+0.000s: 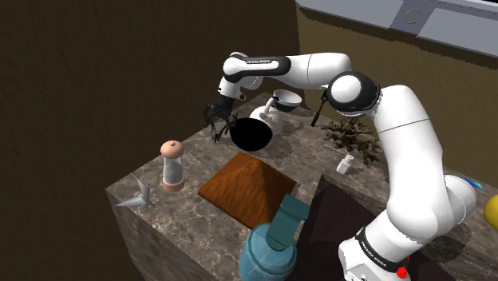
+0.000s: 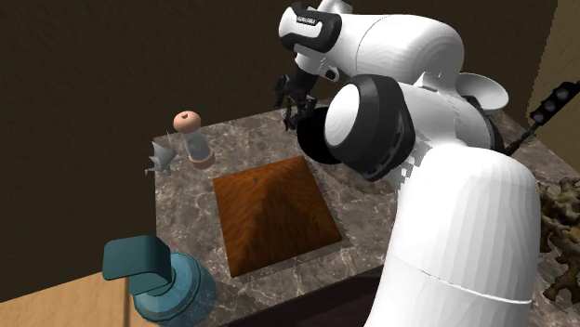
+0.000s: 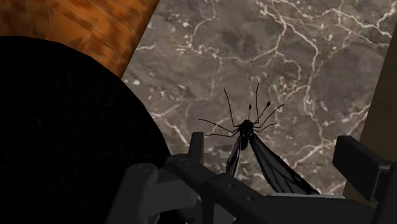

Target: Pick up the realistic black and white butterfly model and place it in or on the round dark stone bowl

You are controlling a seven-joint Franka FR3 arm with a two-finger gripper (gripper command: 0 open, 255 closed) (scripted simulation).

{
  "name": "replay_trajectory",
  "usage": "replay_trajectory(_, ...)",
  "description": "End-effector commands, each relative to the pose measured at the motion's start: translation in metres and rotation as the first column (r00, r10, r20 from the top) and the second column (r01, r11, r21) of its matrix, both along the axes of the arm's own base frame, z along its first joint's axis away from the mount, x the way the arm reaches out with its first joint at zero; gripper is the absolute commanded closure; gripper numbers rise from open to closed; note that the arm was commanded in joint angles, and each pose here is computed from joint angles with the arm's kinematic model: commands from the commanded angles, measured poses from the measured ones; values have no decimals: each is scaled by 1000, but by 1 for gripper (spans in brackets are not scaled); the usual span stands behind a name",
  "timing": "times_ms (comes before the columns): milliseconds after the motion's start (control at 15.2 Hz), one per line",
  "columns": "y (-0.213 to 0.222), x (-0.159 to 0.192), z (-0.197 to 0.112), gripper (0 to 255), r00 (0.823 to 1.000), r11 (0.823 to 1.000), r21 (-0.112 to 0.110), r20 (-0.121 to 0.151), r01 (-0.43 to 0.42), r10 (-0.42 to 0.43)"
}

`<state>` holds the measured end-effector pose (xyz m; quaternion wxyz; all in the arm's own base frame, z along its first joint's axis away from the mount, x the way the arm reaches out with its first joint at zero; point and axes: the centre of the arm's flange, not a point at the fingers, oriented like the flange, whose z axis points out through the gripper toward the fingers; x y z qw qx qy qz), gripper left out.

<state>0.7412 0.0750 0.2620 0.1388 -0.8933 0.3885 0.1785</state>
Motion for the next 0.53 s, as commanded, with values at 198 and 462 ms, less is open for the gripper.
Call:
replay_trajectory(198,-1,-5,-32,0,1000,1000,-4,-14,0,0)
replay_trajectory(462,3,-7,-39,0,1000,1000,-4,-14,0,0)
